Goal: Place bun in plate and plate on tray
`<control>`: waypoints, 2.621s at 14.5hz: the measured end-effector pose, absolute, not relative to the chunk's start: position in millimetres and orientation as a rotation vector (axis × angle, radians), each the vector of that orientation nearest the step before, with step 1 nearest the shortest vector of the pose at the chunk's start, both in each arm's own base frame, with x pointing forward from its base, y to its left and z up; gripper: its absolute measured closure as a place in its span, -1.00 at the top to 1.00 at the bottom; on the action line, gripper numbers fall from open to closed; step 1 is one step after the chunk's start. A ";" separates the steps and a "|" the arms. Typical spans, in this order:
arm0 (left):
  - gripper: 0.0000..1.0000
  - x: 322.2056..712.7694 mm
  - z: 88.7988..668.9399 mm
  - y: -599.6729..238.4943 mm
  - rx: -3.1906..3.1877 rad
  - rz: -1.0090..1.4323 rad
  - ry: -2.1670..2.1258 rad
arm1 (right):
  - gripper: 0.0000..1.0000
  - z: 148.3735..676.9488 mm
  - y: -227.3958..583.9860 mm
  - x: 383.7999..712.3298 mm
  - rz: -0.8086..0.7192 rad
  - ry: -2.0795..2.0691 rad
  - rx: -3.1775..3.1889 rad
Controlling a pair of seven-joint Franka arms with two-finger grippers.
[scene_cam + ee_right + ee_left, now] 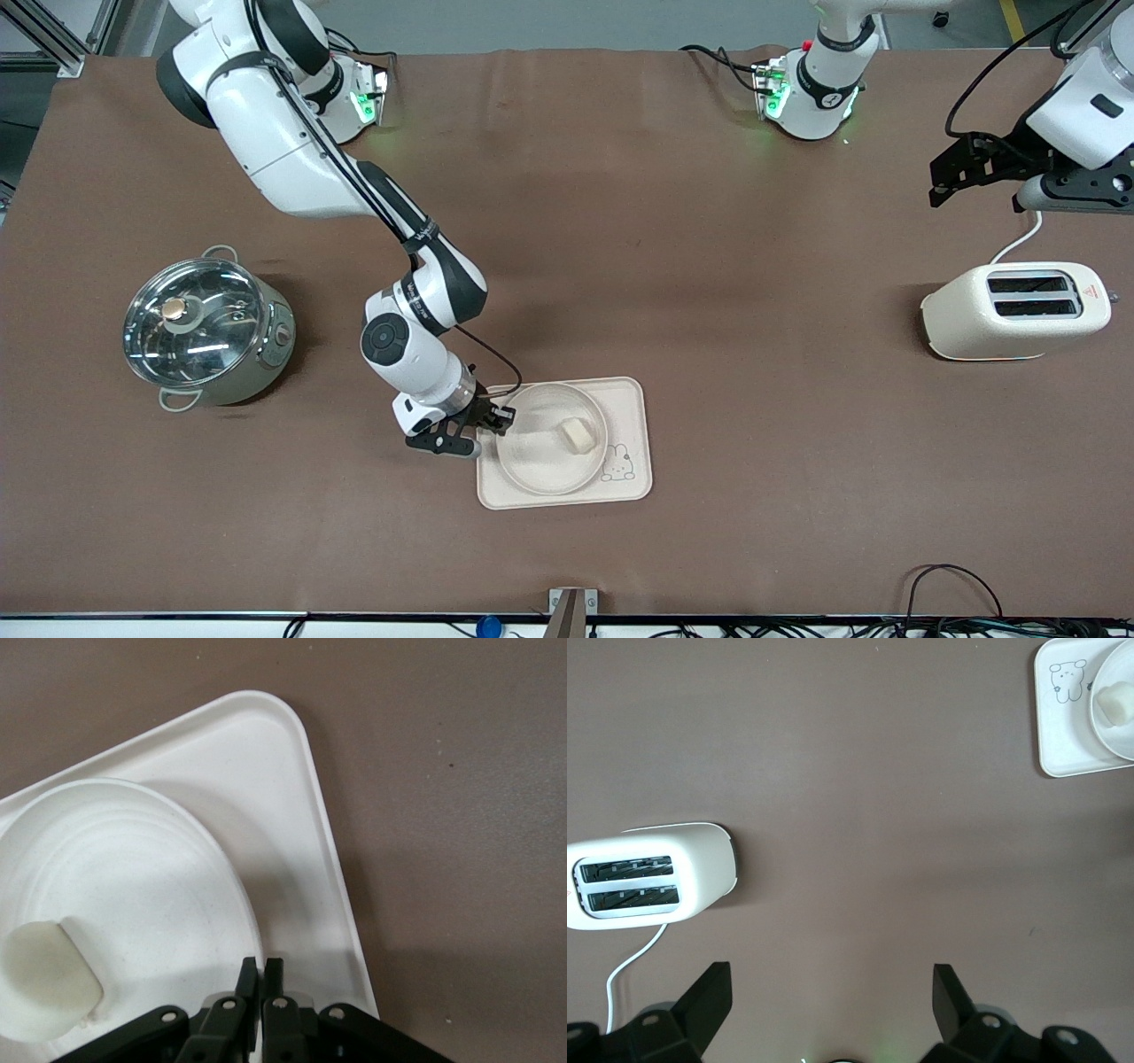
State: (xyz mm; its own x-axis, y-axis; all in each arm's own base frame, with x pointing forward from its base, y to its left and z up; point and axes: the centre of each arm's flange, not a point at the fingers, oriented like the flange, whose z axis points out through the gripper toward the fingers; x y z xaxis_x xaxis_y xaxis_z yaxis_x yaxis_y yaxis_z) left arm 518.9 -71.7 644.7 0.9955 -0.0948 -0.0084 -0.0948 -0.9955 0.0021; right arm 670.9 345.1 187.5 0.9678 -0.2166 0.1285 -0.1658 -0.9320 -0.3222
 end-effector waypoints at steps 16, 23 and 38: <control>1.00 519.3 643.7 -71.3 3.136 -0.014 -0.148 | 1.00 311.6 271.5 709.0 -0.287 0.381 -2.778; 1.00 519.7 643.9 -70.7 3.136 -0.008 -0.146 | 1.00 498.3 89.1 688.5 -0.213 0.343 -3.032; 1.00 523.2 656.5 -65.8 3.135 0.038 -0.131 | 1.00 681.4 -31.1 558.7 -0.220 0.395 -3.119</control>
